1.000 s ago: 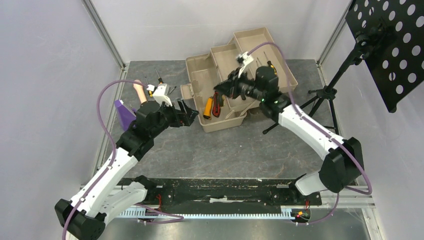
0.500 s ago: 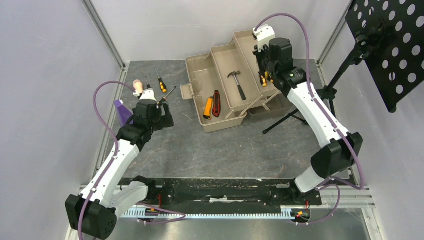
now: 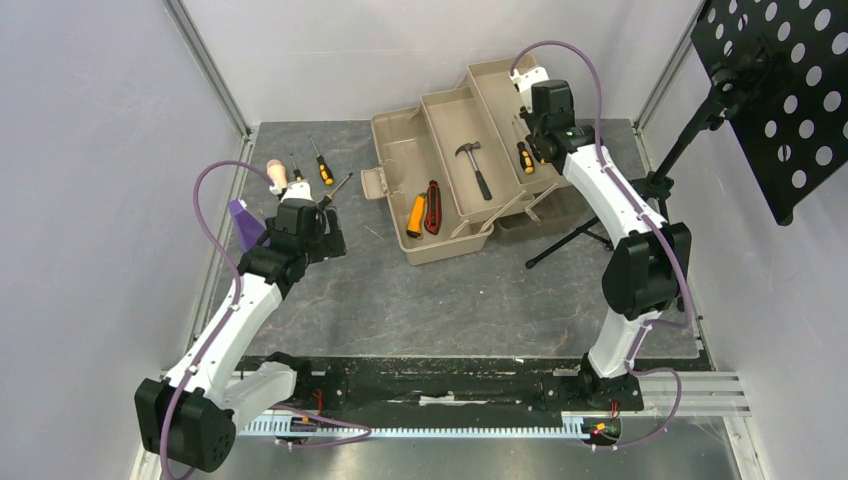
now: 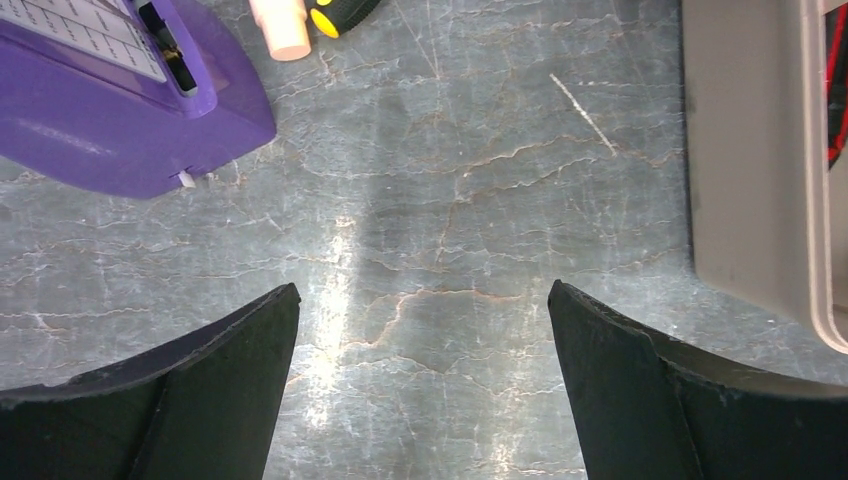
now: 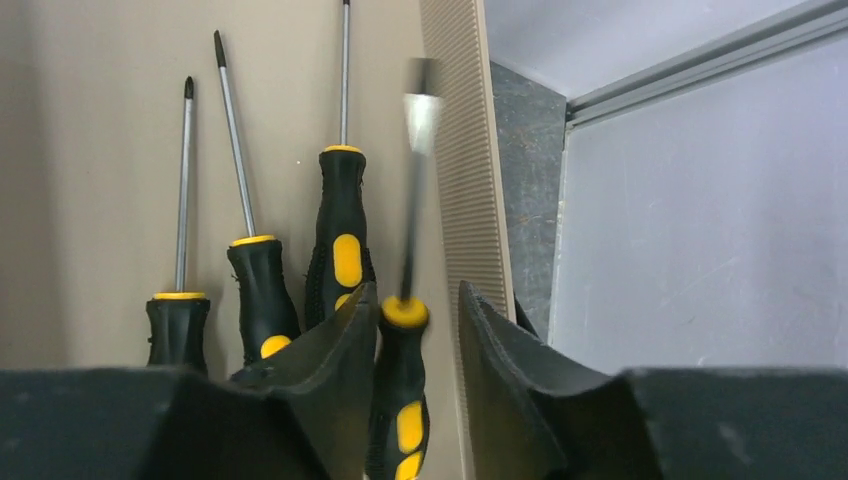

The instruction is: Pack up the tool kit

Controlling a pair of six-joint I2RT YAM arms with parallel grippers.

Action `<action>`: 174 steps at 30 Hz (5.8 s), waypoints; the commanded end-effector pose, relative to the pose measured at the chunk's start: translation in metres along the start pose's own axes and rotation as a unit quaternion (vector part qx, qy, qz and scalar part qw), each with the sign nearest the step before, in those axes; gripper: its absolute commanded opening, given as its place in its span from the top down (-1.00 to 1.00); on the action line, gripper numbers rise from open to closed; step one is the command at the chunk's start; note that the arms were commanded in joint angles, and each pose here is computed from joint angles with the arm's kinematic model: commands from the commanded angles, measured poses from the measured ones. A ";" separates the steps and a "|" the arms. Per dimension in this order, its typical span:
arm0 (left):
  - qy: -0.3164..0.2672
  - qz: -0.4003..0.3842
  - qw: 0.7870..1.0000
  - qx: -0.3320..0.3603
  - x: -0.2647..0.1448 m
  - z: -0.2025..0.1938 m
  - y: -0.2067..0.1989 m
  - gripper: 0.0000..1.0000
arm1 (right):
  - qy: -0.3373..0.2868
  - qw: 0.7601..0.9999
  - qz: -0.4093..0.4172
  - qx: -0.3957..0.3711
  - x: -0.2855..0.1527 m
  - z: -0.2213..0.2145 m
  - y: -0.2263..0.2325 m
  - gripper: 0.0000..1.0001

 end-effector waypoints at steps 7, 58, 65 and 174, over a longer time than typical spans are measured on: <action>0.021 0.019 0.999 0.045 0.006 0.033 -0.002 -0.99 | -0.096 0.993 0.006 0.073 -0.051 0.041 -0.026 -0.46; 0.254 -0.088 0.963 -0.022 0.197 0.041 -0.001 0.22 | -0.373 0.832 0.342 0.228 -0.178 -0.038 0.026 -0.70; 0.257 -0.115 0.959 -0.030 0.151 0.031 -0.015 0.50 | -0.377 0.830 0.342 0.229 -0.181 -0.041 0.025 -0.70; -0.005 0.028 1.000 0.002 0.000 0.016 0.008 -0.99 | -0.151 0.962 0.190 0.125 -0.074 0.056 0.013 -0.31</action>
Point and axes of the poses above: each gripper's point midway between its finger pads, its own x axis out along the fingers, its own y axis along the line the jaws close on, z = x × y, the point moved 8 cm from there along -x, back along the fingers, and after that the axes turned 7 degrees about x, right-handed, at the moved point
